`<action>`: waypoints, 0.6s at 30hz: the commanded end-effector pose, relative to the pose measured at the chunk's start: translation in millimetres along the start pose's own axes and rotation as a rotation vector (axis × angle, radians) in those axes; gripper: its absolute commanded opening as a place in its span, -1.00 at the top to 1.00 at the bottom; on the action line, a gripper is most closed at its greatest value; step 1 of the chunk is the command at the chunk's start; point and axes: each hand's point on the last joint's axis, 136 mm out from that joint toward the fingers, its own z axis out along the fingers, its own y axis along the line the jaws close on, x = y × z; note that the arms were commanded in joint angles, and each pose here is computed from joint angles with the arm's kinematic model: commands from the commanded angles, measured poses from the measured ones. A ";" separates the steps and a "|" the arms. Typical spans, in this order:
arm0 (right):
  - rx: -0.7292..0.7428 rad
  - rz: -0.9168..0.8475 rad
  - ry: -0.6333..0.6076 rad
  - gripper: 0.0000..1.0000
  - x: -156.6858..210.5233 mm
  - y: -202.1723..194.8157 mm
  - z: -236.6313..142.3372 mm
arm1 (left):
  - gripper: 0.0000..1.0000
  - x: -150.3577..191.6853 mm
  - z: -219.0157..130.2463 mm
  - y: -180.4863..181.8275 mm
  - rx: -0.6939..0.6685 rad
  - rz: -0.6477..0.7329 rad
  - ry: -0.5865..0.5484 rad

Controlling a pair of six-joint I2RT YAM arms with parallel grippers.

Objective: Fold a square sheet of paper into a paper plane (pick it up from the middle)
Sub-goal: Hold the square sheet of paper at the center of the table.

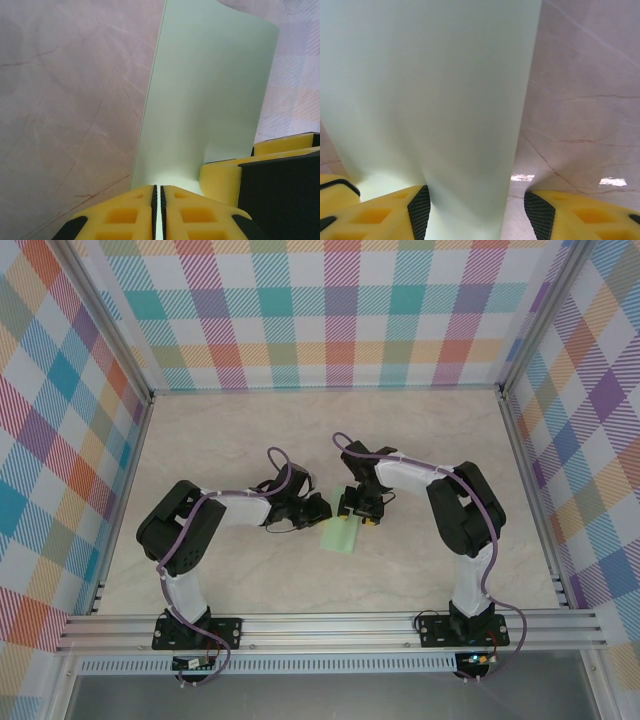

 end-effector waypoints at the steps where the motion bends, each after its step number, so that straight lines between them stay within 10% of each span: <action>1: 0.142 0.000 0.100 -0.18 18.5 -39.5 65.5 | 0.75 6.0 5.0 -1.0 -0.008 0.010 0.035; 18: 0.080 0.000 -0.016 -0.18 9.4 -21.4 9.3 | 0.78 35.9 8.7 67.4 -0.276 -0.078 0.125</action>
